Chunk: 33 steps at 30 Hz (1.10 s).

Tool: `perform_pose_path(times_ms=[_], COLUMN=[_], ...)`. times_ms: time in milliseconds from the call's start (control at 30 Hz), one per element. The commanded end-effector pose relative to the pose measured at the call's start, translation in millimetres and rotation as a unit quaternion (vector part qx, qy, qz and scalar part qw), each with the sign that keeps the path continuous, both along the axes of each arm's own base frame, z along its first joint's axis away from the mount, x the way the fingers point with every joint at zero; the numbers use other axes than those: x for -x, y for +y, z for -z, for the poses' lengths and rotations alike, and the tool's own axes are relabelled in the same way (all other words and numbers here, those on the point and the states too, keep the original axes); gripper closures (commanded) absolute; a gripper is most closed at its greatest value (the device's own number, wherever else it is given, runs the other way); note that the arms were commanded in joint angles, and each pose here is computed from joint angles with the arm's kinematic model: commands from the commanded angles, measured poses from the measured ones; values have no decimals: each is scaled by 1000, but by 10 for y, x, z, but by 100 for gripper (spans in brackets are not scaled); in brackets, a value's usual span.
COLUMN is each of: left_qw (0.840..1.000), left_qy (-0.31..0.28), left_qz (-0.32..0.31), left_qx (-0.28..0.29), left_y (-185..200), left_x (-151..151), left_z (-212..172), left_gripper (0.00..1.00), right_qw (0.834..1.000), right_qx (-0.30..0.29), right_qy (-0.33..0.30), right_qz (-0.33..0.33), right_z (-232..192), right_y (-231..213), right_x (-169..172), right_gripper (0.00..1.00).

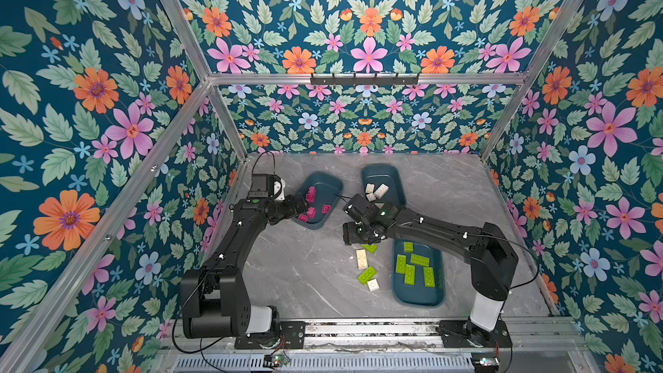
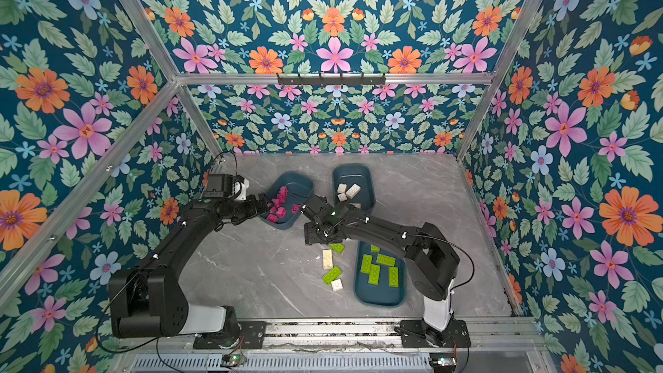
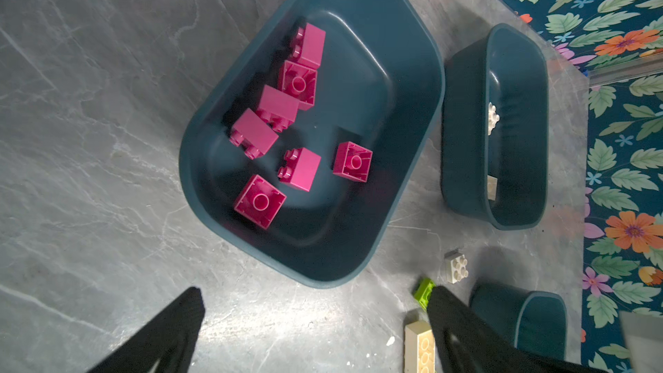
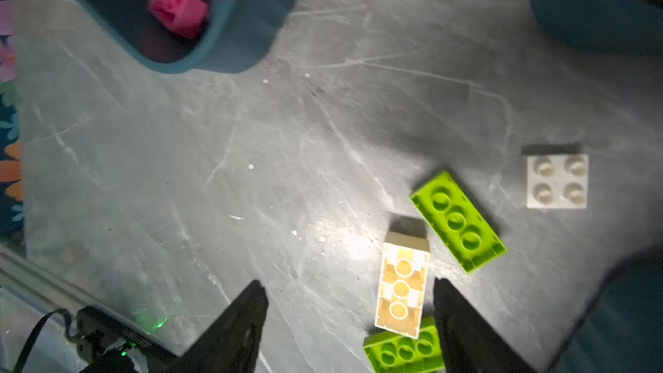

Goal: Sort the legos into containers by color
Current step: 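Lower the right gripper onto a cream brick near the lime-green bricks and grasp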

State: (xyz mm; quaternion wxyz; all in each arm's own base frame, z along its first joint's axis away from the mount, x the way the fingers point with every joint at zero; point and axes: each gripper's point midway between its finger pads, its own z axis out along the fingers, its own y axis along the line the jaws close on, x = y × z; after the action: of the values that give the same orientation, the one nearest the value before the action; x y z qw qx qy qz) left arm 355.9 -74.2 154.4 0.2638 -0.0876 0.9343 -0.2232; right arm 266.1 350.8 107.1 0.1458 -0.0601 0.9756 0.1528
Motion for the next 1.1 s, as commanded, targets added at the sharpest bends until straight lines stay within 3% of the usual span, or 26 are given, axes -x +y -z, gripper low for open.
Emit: perform_pose_path(times_ms=[0, 367, 533, 700, 1067], left_qw=[1000, 1000, 1000, 1000, 1000], left_qy=[-6, 7, 9, 7, 9], left_qz=[1, 12, 14, 12, 16], left_qx=[7, 7, -1, 0, -1], left_y=[-19, -35, -17, -15, -19], left_x=[-13, 107, 152, 150, 136], left_z=[-28, 111, 154, 149, 154], left_gripper=[0, 0, 0, 0, 0], right_qw=[999, 991, 989, 989, 988], right_qx=[15, 96, 103, 103, 115], right_qy=[26, 58, 65, 71, 72], right_qz=[39, 75, 82, 78, 74], right_z=[123, 545, 665, 742, 837], right_y=[-80, -222, -219, -163, -184], right_x=[116, 357, 360, 352, 320], right_gripper=[26, 34, 37, 48, 63])
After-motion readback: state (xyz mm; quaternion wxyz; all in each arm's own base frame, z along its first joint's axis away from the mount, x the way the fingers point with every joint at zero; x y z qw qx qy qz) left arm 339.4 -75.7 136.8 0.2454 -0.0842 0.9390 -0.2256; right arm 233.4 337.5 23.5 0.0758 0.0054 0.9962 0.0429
